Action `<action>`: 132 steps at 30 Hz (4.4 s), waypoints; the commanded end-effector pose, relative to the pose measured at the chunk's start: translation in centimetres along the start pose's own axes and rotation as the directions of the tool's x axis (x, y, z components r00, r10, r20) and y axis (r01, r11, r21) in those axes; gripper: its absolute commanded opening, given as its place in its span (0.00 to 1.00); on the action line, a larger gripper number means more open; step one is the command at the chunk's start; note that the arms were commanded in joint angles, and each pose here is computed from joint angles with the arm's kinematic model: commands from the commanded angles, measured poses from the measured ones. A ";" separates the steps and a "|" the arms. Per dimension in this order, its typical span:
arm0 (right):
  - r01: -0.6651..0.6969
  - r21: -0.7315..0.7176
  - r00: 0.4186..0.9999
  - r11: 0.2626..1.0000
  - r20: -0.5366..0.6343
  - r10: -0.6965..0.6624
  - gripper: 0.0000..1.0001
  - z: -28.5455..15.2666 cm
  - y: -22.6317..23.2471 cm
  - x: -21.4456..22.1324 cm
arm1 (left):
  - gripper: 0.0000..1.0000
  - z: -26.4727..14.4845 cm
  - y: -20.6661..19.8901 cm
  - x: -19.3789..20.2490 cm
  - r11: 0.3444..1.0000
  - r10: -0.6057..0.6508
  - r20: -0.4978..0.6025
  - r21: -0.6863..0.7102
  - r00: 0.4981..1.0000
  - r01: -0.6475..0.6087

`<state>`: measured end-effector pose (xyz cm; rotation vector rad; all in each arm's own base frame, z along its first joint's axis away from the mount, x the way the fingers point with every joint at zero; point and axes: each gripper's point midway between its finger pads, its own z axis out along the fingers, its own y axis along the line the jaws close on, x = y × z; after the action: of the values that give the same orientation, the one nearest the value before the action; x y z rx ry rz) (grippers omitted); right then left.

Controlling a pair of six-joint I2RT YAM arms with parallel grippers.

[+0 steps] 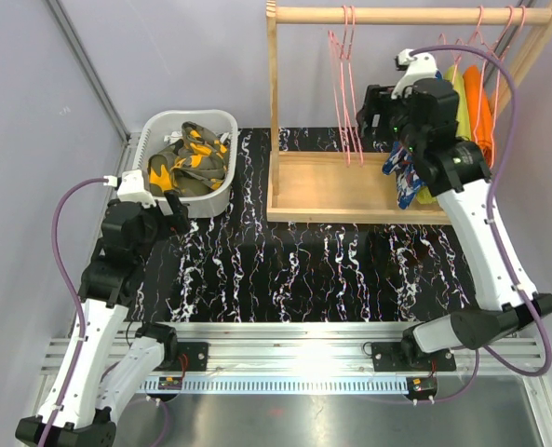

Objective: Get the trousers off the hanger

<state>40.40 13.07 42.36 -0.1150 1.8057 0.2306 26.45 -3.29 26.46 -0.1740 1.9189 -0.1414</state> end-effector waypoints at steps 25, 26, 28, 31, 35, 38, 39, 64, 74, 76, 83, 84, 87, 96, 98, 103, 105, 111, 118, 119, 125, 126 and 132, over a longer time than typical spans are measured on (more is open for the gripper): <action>-0.112 0.372 0.983 0.922 -0.095 0.157 0.75 -2.2 -14.3 -1.8 | 0.99 0.3 -0.3 -0.5 1.000 0.007 0.011 0.016 1.000 -0.007; -0.115 0.351 0.982 0.929 -0.102 0.160 0.64 -1.9 -14.0 -1.7 | 0.99 0.3 -0.3 -0.5 1.000 0.007 0.011 0.016 1.000 -0.007; -0.122 0.299 0.980 0.946 -0.115 0.162 0.58 -1.1 -13.2 -1.5 | 0.99 0.3 -0.3 -0.6 1.000 0.006 0.012 0.018 1.000 -0.007; -0.124 0.264 0.978 0.957 -0.131 0.163 0.44 -0.2 -12.7 -1.1 | 0.99 0.2 -0.4 -0.6 1.000 0.005 0.012 0.024 1.000 -0.005; -0.115 0.273 0.984 0.955 -0.097 0.146 0.16 -0.2 -13.0 -1.7 | 0.99 0.3 -0.6 -0.5 1.000 0.007 0.007 0.031 1.000 -0.007; -0.122 0.265 0.988 0.956 -0.064 0.144 0.00 -0.9 -12.8 -2.8 | 0.99 0.4 -0.6 -0.4 0.999 0.008 0.001 0.032 1.000 -0.008; -0.123 0.262 0.988 0.957 -0.056 0.142 0.00 -1.0 -12.7 -3.1 | 0.99 0.4 -0.6 -0.3 0.999 0.007 0.000 0.033 1.000 -0.007; -0.127 -0.024 0.973 0.992 0.193 0.129 0.00 -7.2 -6.5 -12.6 | 0.99 -2.6 -7.1 -2.4 0.933 0.020 0.093 0.356 0.995 -0.052; -0.141 -0.186 0.966 0.972 0.188 0.176 0.00 -10.9 -2.9 -12.0 | 0.99 -7.5 -12.4 -7.6 0.833 0.041 0.229 0.530 0.972 -0.160; -0.139 -0.214 0.967 0.967 0.180 0.179 0.00 -11.9 -2.2 -11.5 | 0.99 -8.7 -13.3 -9.6 0.814 0.036 0.265 0.551 0.964 -0.182; -0.165 -0.268 0.970 0.949 0.132 0.206 0.00 -15.2 -0.6 -8.9 | 0.99 -12.4 -20.1 -12.0 0.702 0.099 0.370 0.632 0.924 -0.328; -0.165 -0.272 0.970 0.948 0.131 0.207 0.00 -16.1 -0.3 -8.4 | 0.99 -12.3 -20.4 -12.5 0.726 0.110 0.384 0.598 0.917 -0.338; -0.175 -0.286 0.968 0.942 0.123 0.217 0.00 -18.6 0.4 -7.5 | 0.99 -14.3 -24.8 -12.0 0.669 0.168 0.462 0.595 0.871 -0.445; -0.212 -0.347 0.963 0.913 0.087 0.257 0.00 -23.6 2.5 -3.8 | 0.99 -20.8 -38.6 -6.7 0.409 0.114 0.622 0.681 0.774 -0.608; -0.210 -0.373 0.959 0.904 0.100 0.264 0.00 -24.5 3.0 -3.8 | 0.99 -21.2 -40.6 -6.0 0.386 0.079 0.623 0.700 0.778 -0.600; -0.208 -0.448 0.951 0.870 0.115 0.287 0.00 -27.3 4.7 -3.3 | 0.99 -21.3 -44.6 -1.9 0.329 0.062 0.660 0.695 0.749 -0.639; -0.204 -0.458 0.948 0.865 0.129 0.292 0.00 -28.2 5.0 -3.3 | 0.99 -21.5 -45.5 -1.0 0.315 0.034 0.656 0.709 0.754 -0.631; -0.204 -0.510 0.938 0.836 0.143 0.316 0.00 -29.9 6.0 -3.9 | 0.99 -18.5 -46.4 -0.4 0.467 0.078 0.632 0.660 0.771 -0.588; -0.191 -0.549 0.929 0.814 0.167 0.330 0.00 -31.5 6.9 -4.4 | 0.94 -15.2 -45.4 -0.4 0.638 0.139 0.627 0.535 0.766 -0.554; -0.190 -0.556 0.928 0.809 0.166 0.332 0.00 -31.7 7.0 -4.4 | 0.93 -15.0 -45.1 -0.9 0.661 0.124 0.629 0.525 0.768 -0.537; -0.186 -0.594 0.925 0.783 0.164 0.344 0.00 -32.6 7.7 -4.7 | 0.97 -14.5 -44.5 -1.8 0.717 0.100 0.627 0.493 0.772 -0.493; -0.189 -0.601 0.925 0.777 0.156 0.346 0.00 -32.7 7.9 -4.5 | 0.95 -14.8 -44.8 -1.9 0.707 0.090 0.632 0.503 0.770 -0.496; -0.194 -0.586 0.928 0.787 0.150 0.341 0.00 -32.4 7.6 -3.8 | 0.34 -15.3 -45.4 -2.8 0.705 0.060 0.634 0.520 0.771 -0.482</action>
<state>10.66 12.69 50.87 -0.1200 1.6077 0.9482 14.72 -47.94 39.11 0.6760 1.1728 -0.4475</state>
